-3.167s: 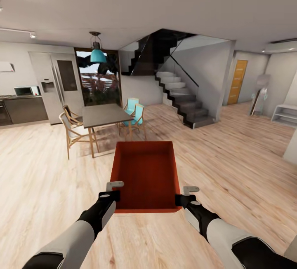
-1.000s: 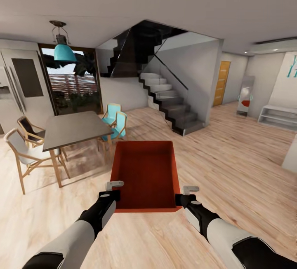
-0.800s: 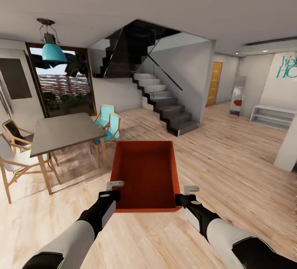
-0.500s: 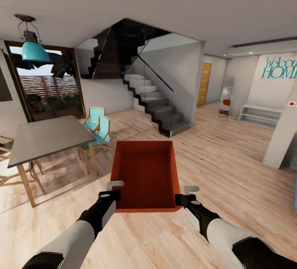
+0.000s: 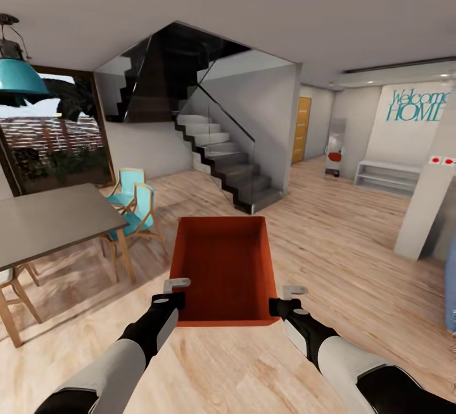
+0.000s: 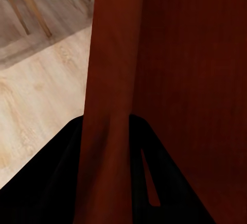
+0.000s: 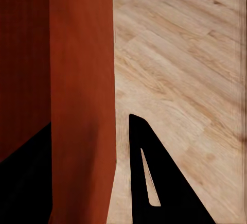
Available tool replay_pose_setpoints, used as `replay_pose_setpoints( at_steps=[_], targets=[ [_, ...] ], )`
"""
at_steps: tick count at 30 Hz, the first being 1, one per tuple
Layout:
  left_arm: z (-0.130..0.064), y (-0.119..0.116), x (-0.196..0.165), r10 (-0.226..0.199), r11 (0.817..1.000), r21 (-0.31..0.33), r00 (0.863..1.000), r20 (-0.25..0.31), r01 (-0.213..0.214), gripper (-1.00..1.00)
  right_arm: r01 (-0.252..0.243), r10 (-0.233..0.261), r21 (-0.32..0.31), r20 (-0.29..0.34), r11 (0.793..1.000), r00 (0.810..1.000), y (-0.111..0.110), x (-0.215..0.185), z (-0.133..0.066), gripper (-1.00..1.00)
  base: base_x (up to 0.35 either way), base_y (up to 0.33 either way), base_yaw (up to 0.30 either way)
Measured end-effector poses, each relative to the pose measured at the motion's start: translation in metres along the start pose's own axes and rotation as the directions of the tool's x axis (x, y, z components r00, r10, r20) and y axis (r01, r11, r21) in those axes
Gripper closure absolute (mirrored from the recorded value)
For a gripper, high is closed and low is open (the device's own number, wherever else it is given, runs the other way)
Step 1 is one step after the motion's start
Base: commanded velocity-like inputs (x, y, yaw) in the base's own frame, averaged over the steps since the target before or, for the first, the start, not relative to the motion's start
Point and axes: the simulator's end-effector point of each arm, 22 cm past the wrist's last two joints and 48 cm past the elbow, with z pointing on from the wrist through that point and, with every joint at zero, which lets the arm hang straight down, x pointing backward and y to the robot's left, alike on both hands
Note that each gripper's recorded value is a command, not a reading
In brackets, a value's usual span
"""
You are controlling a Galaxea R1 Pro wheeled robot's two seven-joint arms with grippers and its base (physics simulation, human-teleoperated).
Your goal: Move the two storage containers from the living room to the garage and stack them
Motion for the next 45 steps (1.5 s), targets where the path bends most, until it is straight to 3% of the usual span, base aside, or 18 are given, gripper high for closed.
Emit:
replay_pose_setpoints(
  at_steps=[29,45],
  targets=[
    [0.0,-0.0001,-0.0001,0.0,1.0,0.0,1.0,0.0,0.0,1.0,0.0,0.0,-0.001,0.0,1.0,1.0,0.0,0.0,0.0,1.0,0.324,0.0,-0.28],
    [-0.0003,-0.001,0.0021,-0.004,1.0,-0.002,1.0,-0.005,0.004,1.0,0.005,-0.005,-0.001,-0.006,1.0,1.0,-0.0012,0.0003,0.0001,1.0,0.324,0.0,-0.02]
  ],
)
